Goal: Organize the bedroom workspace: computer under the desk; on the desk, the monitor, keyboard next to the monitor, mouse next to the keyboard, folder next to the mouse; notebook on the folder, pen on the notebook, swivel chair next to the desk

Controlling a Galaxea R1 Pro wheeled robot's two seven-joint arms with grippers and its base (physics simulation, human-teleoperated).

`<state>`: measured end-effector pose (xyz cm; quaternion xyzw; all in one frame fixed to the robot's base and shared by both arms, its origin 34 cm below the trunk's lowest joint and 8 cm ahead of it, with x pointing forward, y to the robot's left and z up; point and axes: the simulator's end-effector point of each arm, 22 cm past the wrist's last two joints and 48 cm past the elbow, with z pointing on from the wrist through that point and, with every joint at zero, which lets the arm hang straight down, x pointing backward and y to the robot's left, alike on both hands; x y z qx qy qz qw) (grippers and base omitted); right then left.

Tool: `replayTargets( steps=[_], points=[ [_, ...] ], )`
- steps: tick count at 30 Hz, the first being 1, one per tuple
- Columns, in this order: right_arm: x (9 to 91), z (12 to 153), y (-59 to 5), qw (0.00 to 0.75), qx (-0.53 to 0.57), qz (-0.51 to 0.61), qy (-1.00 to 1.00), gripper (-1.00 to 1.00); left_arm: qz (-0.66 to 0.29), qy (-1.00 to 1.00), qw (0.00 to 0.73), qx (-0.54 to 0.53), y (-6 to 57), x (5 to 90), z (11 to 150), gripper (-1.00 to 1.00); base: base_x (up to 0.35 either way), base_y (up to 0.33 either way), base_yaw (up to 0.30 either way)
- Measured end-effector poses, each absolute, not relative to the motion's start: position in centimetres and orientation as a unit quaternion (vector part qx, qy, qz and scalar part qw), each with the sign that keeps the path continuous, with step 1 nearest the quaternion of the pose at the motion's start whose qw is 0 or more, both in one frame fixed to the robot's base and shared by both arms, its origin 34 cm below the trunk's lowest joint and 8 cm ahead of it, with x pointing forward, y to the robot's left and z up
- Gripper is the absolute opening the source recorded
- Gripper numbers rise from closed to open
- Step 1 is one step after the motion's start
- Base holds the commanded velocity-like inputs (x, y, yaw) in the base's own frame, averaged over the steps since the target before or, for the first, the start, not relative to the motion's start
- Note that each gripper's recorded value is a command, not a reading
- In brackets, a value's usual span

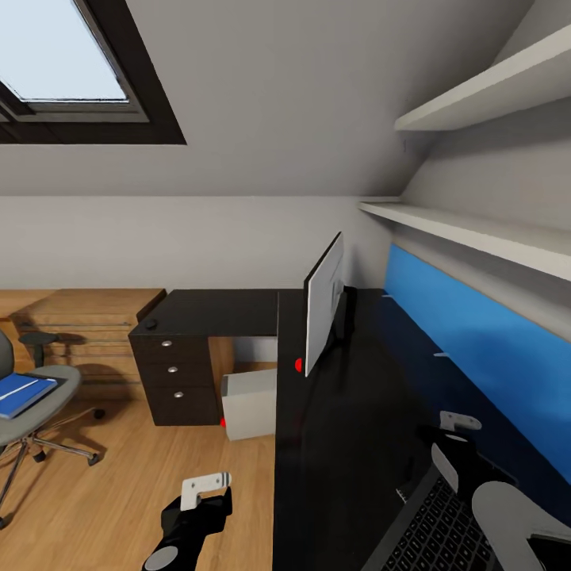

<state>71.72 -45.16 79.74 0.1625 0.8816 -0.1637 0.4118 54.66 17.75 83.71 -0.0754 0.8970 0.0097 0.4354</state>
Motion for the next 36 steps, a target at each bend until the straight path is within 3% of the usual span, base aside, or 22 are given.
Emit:
replayTargets(
  steps=[36],
  points=[
    [71.5,75.9,-45.4,0.402,0.161,-0.169,0.885,1.00,0.007,0.897,0.437,-0.066,17.0,54.7,80.3,1.00,0.000,0.000,0.000]
  ],
)
